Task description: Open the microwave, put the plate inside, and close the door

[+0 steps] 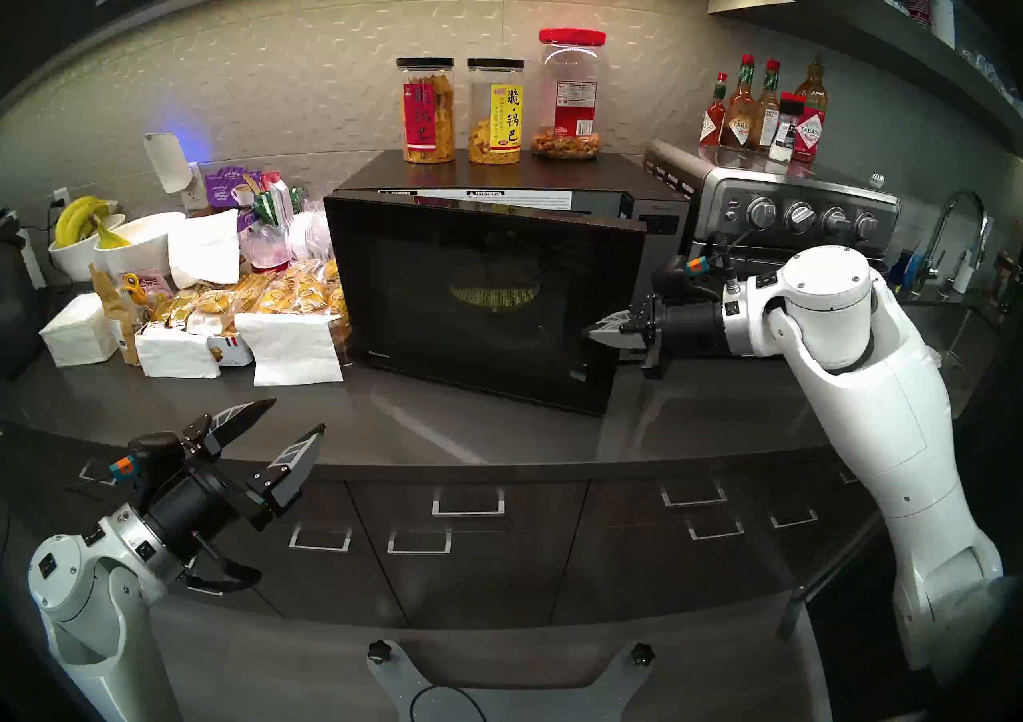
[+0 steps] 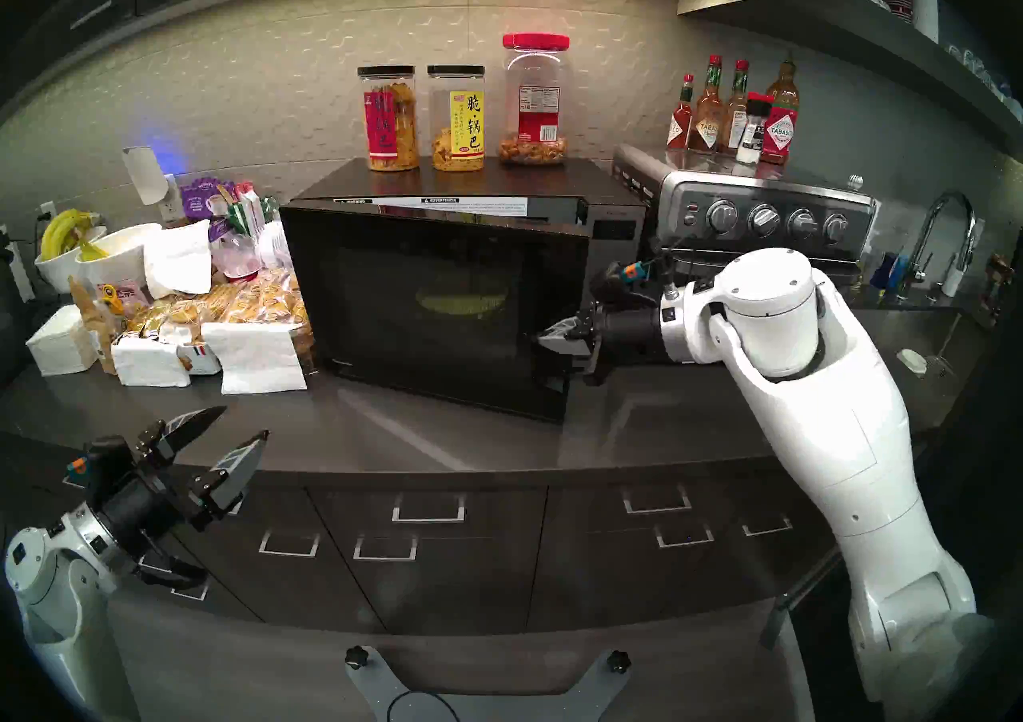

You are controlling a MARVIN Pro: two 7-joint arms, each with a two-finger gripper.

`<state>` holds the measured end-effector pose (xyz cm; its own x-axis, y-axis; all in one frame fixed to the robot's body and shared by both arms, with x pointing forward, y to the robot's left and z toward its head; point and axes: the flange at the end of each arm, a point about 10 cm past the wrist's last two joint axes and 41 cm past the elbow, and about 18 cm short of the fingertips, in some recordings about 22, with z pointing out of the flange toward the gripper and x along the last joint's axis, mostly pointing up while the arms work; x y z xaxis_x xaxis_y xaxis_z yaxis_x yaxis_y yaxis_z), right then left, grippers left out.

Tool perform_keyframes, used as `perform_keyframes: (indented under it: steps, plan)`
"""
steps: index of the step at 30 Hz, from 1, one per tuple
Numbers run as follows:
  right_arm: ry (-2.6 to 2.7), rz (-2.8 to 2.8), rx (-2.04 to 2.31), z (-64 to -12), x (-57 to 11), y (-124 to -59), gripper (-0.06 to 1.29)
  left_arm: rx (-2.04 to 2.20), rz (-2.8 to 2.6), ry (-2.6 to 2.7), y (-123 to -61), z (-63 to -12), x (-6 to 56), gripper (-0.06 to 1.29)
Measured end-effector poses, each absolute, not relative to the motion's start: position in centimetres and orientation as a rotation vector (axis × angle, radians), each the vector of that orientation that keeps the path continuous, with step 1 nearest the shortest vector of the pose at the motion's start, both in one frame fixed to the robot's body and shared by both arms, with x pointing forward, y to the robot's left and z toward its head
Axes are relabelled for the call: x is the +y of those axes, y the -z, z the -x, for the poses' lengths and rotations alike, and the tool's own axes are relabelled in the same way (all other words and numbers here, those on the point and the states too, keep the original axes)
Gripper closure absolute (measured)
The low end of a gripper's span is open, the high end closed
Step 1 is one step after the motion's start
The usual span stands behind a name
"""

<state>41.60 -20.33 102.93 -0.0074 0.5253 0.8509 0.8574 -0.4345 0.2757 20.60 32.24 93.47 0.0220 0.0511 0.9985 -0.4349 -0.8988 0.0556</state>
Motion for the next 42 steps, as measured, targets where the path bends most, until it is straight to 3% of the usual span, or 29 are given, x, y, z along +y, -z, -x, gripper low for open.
perform_keyframes:
  steps: [25, 42]
  plan:
    - [1.642, 2.101, -1.556, -41.7, -18.1, -100.5, 1.25, -0.392, -1.960, -1.940, -93.5, -20.6, 32.2, -0.03]
    - [1.662, 2.260, -1.506, -44.6, -17.7, -99.6, 1.25, -0.392, -1.959, -1.940, -93.5, -20.6, 32.2, -0.04]
